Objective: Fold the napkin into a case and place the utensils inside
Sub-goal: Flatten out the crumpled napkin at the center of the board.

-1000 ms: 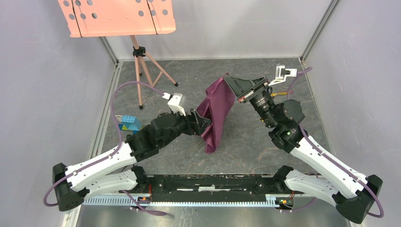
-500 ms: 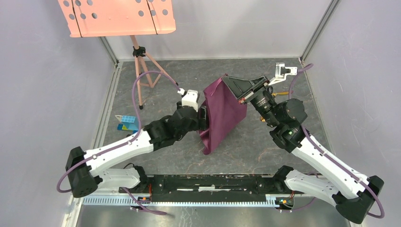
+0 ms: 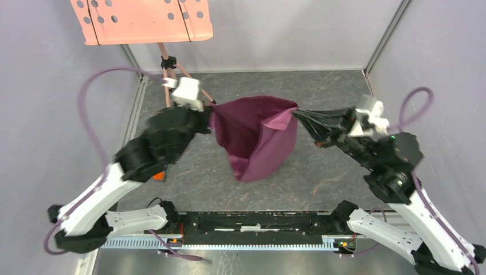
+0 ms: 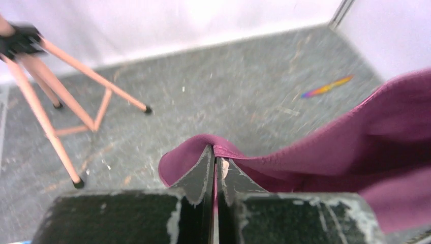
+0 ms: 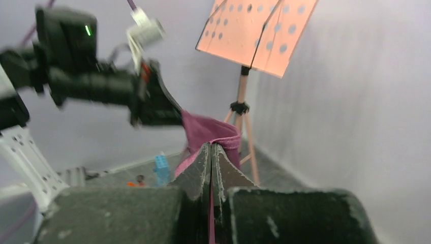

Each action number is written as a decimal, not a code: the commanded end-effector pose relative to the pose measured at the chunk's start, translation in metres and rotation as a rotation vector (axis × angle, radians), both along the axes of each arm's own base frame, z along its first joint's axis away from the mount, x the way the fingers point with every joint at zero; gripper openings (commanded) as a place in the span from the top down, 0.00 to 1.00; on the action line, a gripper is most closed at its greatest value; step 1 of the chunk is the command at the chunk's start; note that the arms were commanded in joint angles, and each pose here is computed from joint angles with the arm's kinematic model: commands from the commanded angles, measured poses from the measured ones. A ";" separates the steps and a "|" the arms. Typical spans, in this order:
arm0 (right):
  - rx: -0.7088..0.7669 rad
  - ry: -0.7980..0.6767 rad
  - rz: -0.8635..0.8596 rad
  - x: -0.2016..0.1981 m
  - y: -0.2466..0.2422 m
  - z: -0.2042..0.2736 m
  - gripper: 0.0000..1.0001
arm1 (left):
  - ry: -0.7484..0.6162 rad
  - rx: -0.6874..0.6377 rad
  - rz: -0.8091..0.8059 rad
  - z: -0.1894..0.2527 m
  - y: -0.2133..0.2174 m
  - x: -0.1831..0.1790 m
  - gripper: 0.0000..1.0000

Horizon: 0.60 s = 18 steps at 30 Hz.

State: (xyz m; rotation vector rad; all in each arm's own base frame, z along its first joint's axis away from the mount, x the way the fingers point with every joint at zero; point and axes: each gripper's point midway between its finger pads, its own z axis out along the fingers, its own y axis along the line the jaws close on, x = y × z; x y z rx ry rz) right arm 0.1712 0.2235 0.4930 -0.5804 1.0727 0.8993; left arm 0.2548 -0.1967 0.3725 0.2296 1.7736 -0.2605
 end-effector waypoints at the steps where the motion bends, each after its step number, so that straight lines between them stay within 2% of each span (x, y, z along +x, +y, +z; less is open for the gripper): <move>1: -0.179 -0.374 -0.011 -0.043 -0.026 0.019 1.00 | -0.160 -0.067 -0.132 0.083 0.051 -0.051 0.98; 6: -0.152 -0.501 0.075 -0.074 -0.029 0.041 1.00 | -0.258 -0.257 -0.286 0.138 0.076 -0.102 0.98; 10: -0.110 -0.420 -0.036 -0.050 -0.035 0.048 1.00 | -0.298 -0.307 -0.240 0.157 0.096 -0.107 0.98; 13: -0.130 -0.261 -0.185 0.000 -0.032 0.029 1.00 | -0.244 -0.258 -0.151 0.143 0.087 -0.084 0.98; 16: -0.182 -0.036 -0.322 0.061 -0.018 -0.023 1.00 | -0.117 -0.104 -0.133 0.107 0.040 -0.048 0.98; 18: -0.264 0.080 -0.321 0.086 0.004 -0.066 0.94 | -0.042 -0.001 -0.069 0.081 0.017 -0.019 0.98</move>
